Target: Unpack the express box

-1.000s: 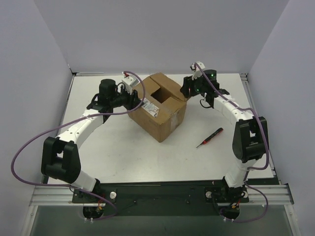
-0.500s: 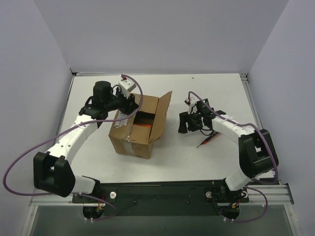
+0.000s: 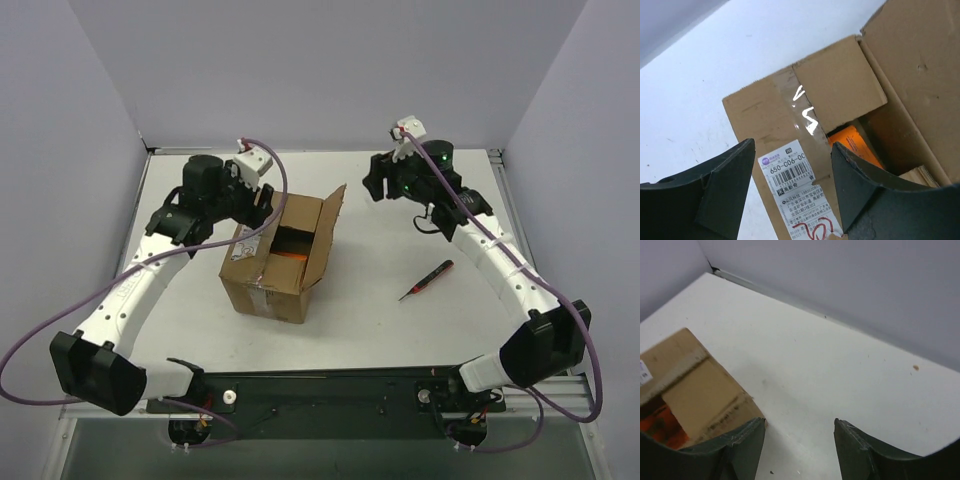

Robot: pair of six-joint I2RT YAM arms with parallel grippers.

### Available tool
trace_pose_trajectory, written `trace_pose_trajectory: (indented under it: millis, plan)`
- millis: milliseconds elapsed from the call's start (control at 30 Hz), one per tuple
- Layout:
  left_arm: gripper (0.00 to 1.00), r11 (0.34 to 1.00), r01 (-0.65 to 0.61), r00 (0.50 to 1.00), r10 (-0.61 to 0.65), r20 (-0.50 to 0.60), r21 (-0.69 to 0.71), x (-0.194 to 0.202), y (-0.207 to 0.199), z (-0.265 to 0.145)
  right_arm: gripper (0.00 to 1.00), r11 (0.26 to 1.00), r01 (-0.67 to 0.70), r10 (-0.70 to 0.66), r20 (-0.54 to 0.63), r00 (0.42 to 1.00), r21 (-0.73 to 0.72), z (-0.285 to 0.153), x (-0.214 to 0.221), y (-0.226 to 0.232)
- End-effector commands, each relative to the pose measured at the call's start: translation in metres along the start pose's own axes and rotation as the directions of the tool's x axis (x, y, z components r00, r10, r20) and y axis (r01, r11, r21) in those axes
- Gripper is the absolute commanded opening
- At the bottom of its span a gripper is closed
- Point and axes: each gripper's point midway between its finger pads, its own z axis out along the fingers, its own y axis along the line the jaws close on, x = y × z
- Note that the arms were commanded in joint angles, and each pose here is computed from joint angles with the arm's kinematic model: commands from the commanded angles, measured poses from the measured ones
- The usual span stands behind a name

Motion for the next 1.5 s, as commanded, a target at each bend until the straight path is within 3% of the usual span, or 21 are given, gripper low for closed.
trace_pose_trajectory:
  millis: [0, 200, 367, 600, 633, 733, 767, 867, 900, 1100, 1267, 1467]
  plan:
    - [0.73, 0.995, -0.063, 0.986, 0.049, -0.160, -0.082, 0.035, -0.001, 0.005, 0.58, 0.997, 0.049, -0.040, 0.144, 0.989, -0.059, 0.017, -0.061, 0.042]
    - [0.74, 0.987, -0.141, 0.973, 0.123, -0.195, -0.081, 0.045, -0.008, 0.014, 0.62, 0.973, -0.217, 0.217, -0.003, 0.976, -0.084, 0.035, -0.018, 0.065]
    - [0.75, 0.982, -0.172, 0.965, 0.151, -0.213, -0.079, 0.049, -0.015, 0.017, 0.62, 0.960, -0.265, 0.259, -0.077, 0.963, -0.089, 0.023, 0.014, 0.075]
    - [0.75, 0.979, -0.191, 0.952, 0.166, -0.258, -0.075, 0.064, -0.017, 0.025, 0.63, 0.898, -0.423, 0.389, -0.232, 0.891, -0.117, 0.008, 0.073, 0.083]
    - [0.75, 0.979, -0.192, 0.952, 0.168, -0.256, -0.073, 0.063, -0.018, 0.026, 0.61, 0.890, -0.442, 0.406, -0.241, 0.881, -0.115, 0.008, 0.075, 0.079]
    - [0.75, 0.981, -0.186, 0.952, 0.166, -0.259, -0.052, 0.063, -0.021, 0.029, 0.40, 0.843, -0.512, 0.468, -0.243, 0.850, -0.165, 0.016, 0.071, 0.076]
    - [0.75, 0.983, -0.180, 0.950, 0.163, -0.267, -0.042, 0.065, -0.023, 0.030, 0.24, 0.823, -0.548, 0.510, -0.231, 0.829, -0.149, 0.018, 0.068, 0.067]
    - [0.75, 0.978, -0.204, 0.943, 0.186, -0.276, -0.037, 0.064, -0.026, 0.032, 0.03, 0.797, -0.594, 0.559, -0.234, 0.795, -0.113, 0.025, 0.073, 0.056]
    - [0.75, 0.969, -0.240, 0.932, 0.213, -0.293, -0.058, 0.065, -0.022, 0.032, 0.00, 0.793, -0.601, 0.570, -0.225, 0.790, -0.101, 0.026, 0.072, 0.052]
    - [0.78, 0.899, -0.430, 0.847, 0.373, -0.379, -0.078, 0.065, -0.023, 0.034, 0.00, 0.781, -0.614, 0.584, -0.217, 0.783, -0.116, 0.026, 0.072, 0.052]
    - [0.78, 0.816, -0.556, 0.762, 0.424, -0.489, -0.159, 0.057, -0.002, 0.026, 0.00, 0.808, -0.577, 0.547, -0.210, 0.810, -0.118, 0.019, 0.075, 0.051]
    - [0.79, 0.781, -0.552, 0.794, 0.384, -0.472, -0.293, 0.013, 0.034, 0.006, 0.00, 0.818, -0.570, 0.544, -0.212, 0.812, -0.080, 0.014, 0.085, 0.038]
